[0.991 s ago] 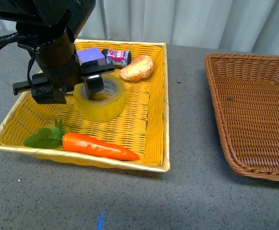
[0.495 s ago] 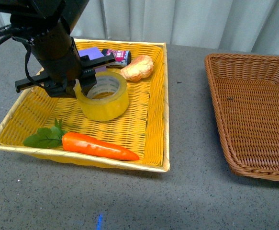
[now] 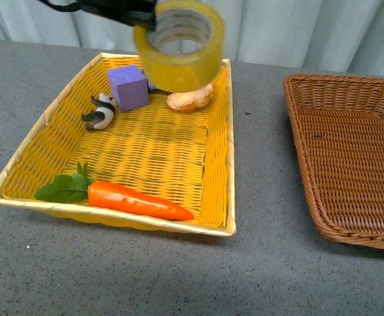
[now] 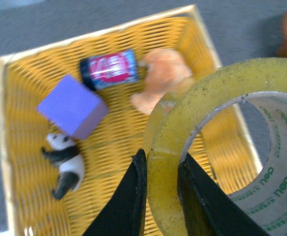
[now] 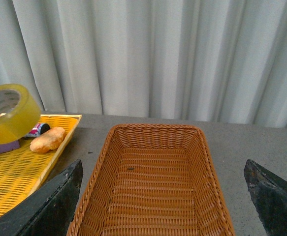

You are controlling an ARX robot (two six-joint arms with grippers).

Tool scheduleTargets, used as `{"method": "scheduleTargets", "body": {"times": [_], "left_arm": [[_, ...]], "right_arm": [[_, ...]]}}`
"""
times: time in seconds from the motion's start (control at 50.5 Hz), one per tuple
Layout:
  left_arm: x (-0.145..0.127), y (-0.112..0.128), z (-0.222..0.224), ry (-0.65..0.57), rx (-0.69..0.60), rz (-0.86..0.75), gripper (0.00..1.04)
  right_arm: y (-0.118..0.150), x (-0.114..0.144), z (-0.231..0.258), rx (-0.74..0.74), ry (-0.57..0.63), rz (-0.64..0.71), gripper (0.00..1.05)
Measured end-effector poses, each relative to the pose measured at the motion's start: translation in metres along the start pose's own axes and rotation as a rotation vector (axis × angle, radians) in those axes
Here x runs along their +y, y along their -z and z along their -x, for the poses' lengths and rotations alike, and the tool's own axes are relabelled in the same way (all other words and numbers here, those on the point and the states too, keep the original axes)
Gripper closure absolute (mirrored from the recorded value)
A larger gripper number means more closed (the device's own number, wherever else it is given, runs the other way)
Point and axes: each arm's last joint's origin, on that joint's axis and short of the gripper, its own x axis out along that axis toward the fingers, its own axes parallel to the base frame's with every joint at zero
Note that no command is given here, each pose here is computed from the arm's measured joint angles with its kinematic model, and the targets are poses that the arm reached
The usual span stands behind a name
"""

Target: Move tape to another basket

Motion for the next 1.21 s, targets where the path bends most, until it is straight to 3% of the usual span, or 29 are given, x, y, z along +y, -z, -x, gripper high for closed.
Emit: {"method": "scheduleTargets", "body": {"times": [0.277,0.456,0.911,1.03,1.209], "left_arm": [[-0.069,-0.014,-0.005,0.226,-0.039,-0.231,0.90],[-0.097,-0.017,-0.006,0.338,-0.069,-0.328,0.90],[-0.103,-0.025,-0.004,0.328,-0.099,-0.382,0.90],[-0.103,-0.025,-0.004,0.327,-0.099,-0.385,0.90],[-0.103,-0.025,-0.005,0.328,-0.098,-0.386,0.90]], "right_arm": [[0.000,0.000,0.000,0.000,0.000,0.000,0.09],[0.000,0.000,0.000,0.000,0.000,0.000,0.09],[0.000,0.000,0.000,0.002,0.002,0.005,0.09],[0.001,-0.004,-0.007,0.192,0.002,0.306,0.09],[-0.008,-0.014,-0.022,0.294,-0.028,0.365,0.09]]}}
